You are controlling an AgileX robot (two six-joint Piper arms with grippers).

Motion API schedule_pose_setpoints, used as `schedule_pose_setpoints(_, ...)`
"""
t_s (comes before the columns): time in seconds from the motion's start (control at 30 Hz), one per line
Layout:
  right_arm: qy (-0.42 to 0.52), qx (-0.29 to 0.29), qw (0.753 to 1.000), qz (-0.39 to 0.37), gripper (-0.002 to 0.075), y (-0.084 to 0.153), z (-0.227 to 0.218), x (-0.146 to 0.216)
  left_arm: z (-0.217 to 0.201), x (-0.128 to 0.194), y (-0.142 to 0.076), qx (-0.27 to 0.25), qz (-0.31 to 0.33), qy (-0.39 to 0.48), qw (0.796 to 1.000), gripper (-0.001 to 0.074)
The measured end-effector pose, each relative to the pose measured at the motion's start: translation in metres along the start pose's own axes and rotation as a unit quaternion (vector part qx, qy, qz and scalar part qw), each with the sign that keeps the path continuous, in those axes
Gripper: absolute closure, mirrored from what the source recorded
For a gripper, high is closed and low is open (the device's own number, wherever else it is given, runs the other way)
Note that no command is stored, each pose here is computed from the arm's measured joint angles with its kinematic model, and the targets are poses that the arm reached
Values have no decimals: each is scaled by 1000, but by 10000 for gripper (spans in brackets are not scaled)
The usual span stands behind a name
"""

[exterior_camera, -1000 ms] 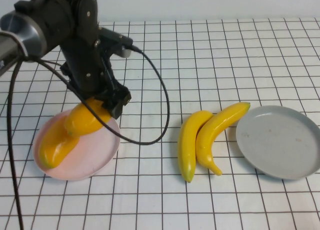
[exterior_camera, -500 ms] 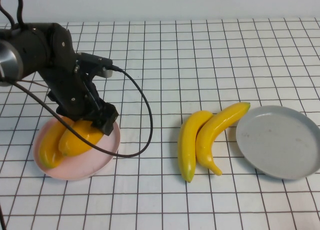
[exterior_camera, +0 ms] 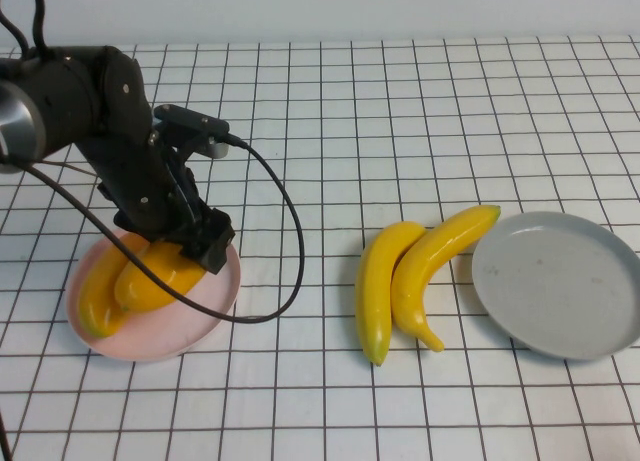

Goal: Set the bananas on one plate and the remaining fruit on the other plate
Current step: Put one type of fruit in the left plate, then put another type of fruit in the right plate

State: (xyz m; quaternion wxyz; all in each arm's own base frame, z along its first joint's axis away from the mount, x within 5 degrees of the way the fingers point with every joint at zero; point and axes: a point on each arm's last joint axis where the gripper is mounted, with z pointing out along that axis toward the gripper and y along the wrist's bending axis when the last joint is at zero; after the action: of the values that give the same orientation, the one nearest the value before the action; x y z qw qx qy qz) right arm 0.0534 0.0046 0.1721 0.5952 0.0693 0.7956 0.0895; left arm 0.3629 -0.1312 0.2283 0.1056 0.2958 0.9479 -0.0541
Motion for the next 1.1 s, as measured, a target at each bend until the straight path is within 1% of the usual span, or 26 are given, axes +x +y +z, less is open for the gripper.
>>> schedule_pose_setpoints(0.27,1,0,1000,0,742,0,0,0,0,0,1,0,-9,1,1000,230)
schedule_pose_setpoints(0.3,1,0,1000,0,742,0,0,0,0,0,1,0,-19,1,1000,208)
schedule_pose_setpoints(0.4,1,0,1000,0,742,0,0,0,0,0,1,0,-40,1,999,106)
schedule_pose_setpoints(0.43,1,0,1000,0,742,0,0,0,0,0,1,0,-42,1,999,87)
schedule_pose_setpoints(0.5,1,0,1000,0,742,0,0,0,0,1,1,-2,-44,2,999,71)
schedule_pose_setpoints(0.7,1,0,1000,0,742,0,0,0,-8,1,1,-11,-48,-6,999,76)
schedule_pose_setpoints(0.77,1,0,1000,0,742,0,0,0,-18,2,-3,-16,-51,-16,998,120)
schedule_pose_setpoints(0.83,1,0,1000,0,742,0,0,0,-29,6,-9,-19,-50,-32,998,232)
schedule_pose_setpoints(0.87,1,0,1000,0,742,0,0,0,-34,11,-13,-21,-48,-42,998,325)
schedule_pose_setpoints(0.93,1,0,1000,0,742,0,0,0,-39,24,-21,-17,-50,-62,997,537)
schedule_pose_setpoints(0.97,1,0,1000,0,742,0,0,0,-40,30,-24,-14,-54,-76,996,594)
schedule_pose_setpoints(1.0,1,0,1000,0,742,0,0,0,-40,40,-27,-12,-60,-89,994,643)
schedule_pose_setpoints(1.03,1,0,1000,0,742,0,0,0,-39,51,-30,-10,-66,-103,992,675)
schedule_pose_setpoints(1.1,1,0,1000,0,743,0,0,0,-41,74,-36,-11,-75,-130,989,710)
